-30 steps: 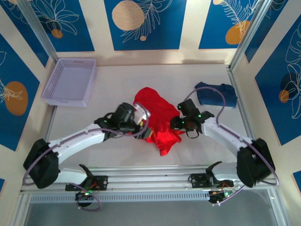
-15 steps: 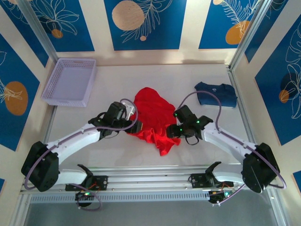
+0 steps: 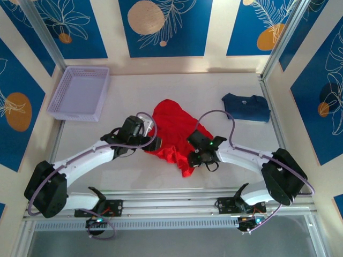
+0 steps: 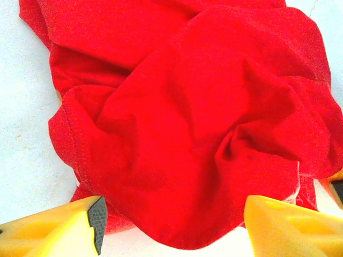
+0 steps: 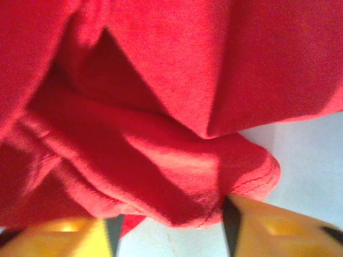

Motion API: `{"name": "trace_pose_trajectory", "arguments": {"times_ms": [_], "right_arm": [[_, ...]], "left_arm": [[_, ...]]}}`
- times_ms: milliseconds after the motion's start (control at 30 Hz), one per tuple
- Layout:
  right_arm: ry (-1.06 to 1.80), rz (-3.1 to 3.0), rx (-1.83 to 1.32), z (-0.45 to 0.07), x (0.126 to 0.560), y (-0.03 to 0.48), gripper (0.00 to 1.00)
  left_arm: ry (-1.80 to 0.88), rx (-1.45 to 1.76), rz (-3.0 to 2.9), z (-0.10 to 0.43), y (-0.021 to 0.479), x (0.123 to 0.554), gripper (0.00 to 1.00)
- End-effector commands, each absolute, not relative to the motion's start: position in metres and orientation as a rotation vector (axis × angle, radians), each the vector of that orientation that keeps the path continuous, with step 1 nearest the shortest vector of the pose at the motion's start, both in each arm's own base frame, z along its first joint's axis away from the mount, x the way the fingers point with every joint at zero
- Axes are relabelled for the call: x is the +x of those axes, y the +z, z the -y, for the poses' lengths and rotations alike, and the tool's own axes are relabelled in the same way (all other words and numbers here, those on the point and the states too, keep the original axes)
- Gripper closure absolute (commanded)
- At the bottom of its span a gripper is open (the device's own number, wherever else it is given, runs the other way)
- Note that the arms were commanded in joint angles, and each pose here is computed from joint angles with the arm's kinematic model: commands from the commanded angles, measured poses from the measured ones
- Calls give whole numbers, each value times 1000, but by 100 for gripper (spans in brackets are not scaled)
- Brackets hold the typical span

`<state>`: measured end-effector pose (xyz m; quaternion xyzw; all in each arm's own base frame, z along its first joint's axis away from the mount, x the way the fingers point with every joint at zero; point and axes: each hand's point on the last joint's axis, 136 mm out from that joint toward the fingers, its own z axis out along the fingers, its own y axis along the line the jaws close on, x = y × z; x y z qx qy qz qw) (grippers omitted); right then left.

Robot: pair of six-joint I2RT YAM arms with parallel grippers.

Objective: Fold the inside-out t-shirt

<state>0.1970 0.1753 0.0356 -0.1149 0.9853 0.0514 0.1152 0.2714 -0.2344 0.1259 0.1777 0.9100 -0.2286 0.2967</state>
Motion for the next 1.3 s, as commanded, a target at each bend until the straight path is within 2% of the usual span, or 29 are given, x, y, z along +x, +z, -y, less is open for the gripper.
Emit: {"name": "trace_pose_trajectory", "arguments": {"times_ms": [0,200,300,400,500,600,733,833,933,1133,1267], "right_arm": [[35,-2838,-288,-167,212,45,64],[-32,-2755,-148,-140,232,78,93],[-14,-2757,-57,-122,240,83,93],[6,-2792,31,-105,243,80,85],[15,-2798,72,-96,246,82,69],[27,-2779,74,-93,248,89,59],[138,-2718,5,-107,253,110,55],[370,-2659,-153,-148,248,122,50],[391,-2647,-191,-164,249,124,47],[488,-2475,-154,-178,309,152,42],[457,-2486,-86,-171,364,145,34]], "left_arm": [[-575,454,-2449,228,118,268,31],[-623,481,-2458,233,115,263,31],[-639,495,-2457,236,116,262,31],[-633,498,-2455,235,117,262,31],[-600,487,-2456,232,117,265,31],[-561,473,-2469,227,115,267,31],[-534,455,-2479,224,114,269,29],[-521,433,-2491,222,110,270,28],[-495,376,-2516,217,102,275,23],[-590,173,-2562,210,86,311,20],[-702,109,-2594,222,76,332,20]]}}
